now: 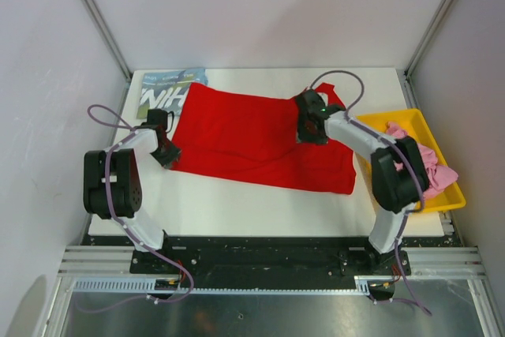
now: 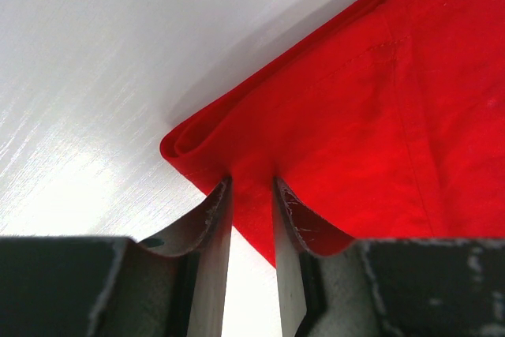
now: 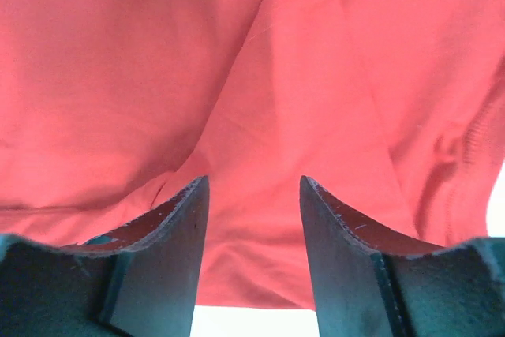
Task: Fold and stack the t-shirts
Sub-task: Fold the flattened tshirt in 1/3 of the way
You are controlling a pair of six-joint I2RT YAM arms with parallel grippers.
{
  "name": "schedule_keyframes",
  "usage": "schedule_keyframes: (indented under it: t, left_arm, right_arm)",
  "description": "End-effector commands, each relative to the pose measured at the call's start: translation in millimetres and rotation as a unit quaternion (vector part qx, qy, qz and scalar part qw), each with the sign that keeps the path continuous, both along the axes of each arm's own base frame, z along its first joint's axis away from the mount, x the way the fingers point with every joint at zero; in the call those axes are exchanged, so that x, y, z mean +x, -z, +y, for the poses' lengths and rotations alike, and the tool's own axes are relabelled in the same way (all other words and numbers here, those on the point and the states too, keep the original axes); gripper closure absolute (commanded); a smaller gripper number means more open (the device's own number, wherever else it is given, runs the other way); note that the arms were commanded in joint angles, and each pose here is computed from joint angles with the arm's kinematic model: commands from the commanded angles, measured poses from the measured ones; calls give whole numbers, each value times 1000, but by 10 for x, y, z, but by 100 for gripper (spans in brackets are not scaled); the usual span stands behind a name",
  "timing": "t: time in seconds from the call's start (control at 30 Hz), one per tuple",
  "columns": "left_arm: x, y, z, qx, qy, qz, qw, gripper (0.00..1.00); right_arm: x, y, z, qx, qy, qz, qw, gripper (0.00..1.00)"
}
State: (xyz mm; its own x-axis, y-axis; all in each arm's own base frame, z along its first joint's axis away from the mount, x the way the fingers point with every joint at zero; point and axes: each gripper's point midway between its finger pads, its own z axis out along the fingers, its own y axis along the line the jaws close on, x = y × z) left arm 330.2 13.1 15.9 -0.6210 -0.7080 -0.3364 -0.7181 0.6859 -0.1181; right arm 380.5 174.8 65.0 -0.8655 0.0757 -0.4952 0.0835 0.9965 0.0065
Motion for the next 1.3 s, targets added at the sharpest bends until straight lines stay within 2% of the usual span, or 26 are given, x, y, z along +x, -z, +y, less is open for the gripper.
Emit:
schedule_keyframes:
  t: [0.0, 0.27, 0.43, 0.8, 1.17, 1.27]
  left_arm:
    - [24, 16, -46, -8, 1, -4, 1000, 69]
    - [10, 21, -48, -9, 1, -3, 1000, 69]
    - [2, 33, -47, -9, 0, -2, 1000, 69]
    - [-5, 62, -49, -9, 0, 2, 1000, 69]
    - [-11, 82, -41, -8, -1, 5, 1000, 69]
    - [-13, 86, -41, -8, -1, 6, 1000, 69]
  right_arm:
    - [-30, -661, -259, 34, 39, -69, 996, 45]
    - [-881, -440, -824, 78, 95, -34, 992, 49]
    - [-1201, -315, -1031, 106, 120, -25, 987, 50]
    - [-1359, -22, -1060, 129, 137, 14, 982, 53]
    - [-1354, 133, -1134, 113, 154, 28, 981, 64]
    - [-1334, 146, -1142, 112, 156, 28, 981, 70]
